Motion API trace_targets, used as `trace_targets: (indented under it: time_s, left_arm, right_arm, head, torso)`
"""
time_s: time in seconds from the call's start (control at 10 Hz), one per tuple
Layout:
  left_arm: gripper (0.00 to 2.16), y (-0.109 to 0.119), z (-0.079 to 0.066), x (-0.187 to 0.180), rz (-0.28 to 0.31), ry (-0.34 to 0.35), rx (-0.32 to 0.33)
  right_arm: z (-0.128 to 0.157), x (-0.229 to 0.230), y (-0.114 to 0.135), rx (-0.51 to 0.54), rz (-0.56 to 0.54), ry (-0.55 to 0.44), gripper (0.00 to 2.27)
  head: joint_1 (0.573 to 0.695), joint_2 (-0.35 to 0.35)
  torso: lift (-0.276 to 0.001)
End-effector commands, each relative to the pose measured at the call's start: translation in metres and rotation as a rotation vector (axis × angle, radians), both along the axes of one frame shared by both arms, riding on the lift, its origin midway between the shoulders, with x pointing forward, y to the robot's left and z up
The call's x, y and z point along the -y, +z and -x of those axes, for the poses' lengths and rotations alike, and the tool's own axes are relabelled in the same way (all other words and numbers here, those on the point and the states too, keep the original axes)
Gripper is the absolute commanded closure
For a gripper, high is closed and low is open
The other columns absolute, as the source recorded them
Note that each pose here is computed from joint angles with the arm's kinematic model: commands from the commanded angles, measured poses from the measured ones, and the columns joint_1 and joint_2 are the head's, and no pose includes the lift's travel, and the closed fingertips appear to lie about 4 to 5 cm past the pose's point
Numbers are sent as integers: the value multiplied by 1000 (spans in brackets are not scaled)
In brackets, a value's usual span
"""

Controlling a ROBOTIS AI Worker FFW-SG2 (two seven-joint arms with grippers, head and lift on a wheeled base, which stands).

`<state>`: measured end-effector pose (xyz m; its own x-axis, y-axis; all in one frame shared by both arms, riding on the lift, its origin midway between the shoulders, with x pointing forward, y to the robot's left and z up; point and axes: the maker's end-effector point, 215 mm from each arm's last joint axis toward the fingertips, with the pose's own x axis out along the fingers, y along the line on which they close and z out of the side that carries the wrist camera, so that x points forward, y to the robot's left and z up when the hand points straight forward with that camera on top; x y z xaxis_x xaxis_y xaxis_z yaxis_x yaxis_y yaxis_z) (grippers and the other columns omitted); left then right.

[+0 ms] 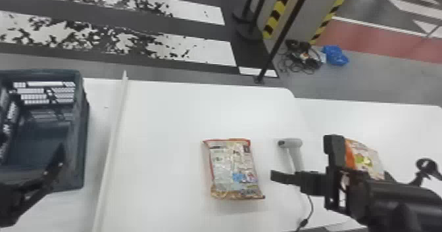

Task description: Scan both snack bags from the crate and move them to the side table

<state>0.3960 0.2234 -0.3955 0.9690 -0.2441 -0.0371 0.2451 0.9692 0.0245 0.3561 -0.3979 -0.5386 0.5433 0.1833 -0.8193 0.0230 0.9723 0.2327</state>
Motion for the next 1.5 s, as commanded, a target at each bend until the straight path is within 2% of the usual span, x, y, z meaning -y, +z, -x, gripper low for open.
trace_targets:
  time_s: [0.0, 0.5, 0.8, 0.9, 1.0, 1.1, 1.2, 1.4]
  left_arm:
    - [66, 0, 0, 0, -1, 0, 0]
    - [66, -1, 0, 0, -1, 0, -1]
    - [66, -1, 1, 0, -2, -1, -3]
    - [66, -2, 1, 0, -2, -1, -4]
    - [66, -2, 1, 0, -2, -1, -4]
    - [66, -2, 1, 0, -1, 0, -4]
    - [66, -2, 1, 0, -1, 0, -4]
    - [66, -2, 1, 0, 1, 0, -4]
  right_arm:
    - [1, -21, -7, -24, -22, 34, 124]
    - [10, -74, -36, -114, -74, 133, 127]
    - [5, -84, -49, -154, -112, 142, 140]
    - [6, -86, -55, -170, -127, 151, 313]
    - [8, -88, -58, -177, -135, 170, 748]
    - [7, -87, -60, -176, -107, 184, 1949]
    - [8, -80, -61, -182, -80, 186, 2253]
    - [10, -79, -56, -169, -104, 203, 2253]
  head:
    - [695, -268]
    - [695, -179]
    - [695, -147]
    - [695, -141]
    - [695, -136]
    - [695, -130]
    - [695, -130]
    - [695, -142]
  torso:
    - [-29]
    - [-29]
    - [-29]
    - [-29]
    - [-29]
    - [-29]
    - [-29]
    - [-29]
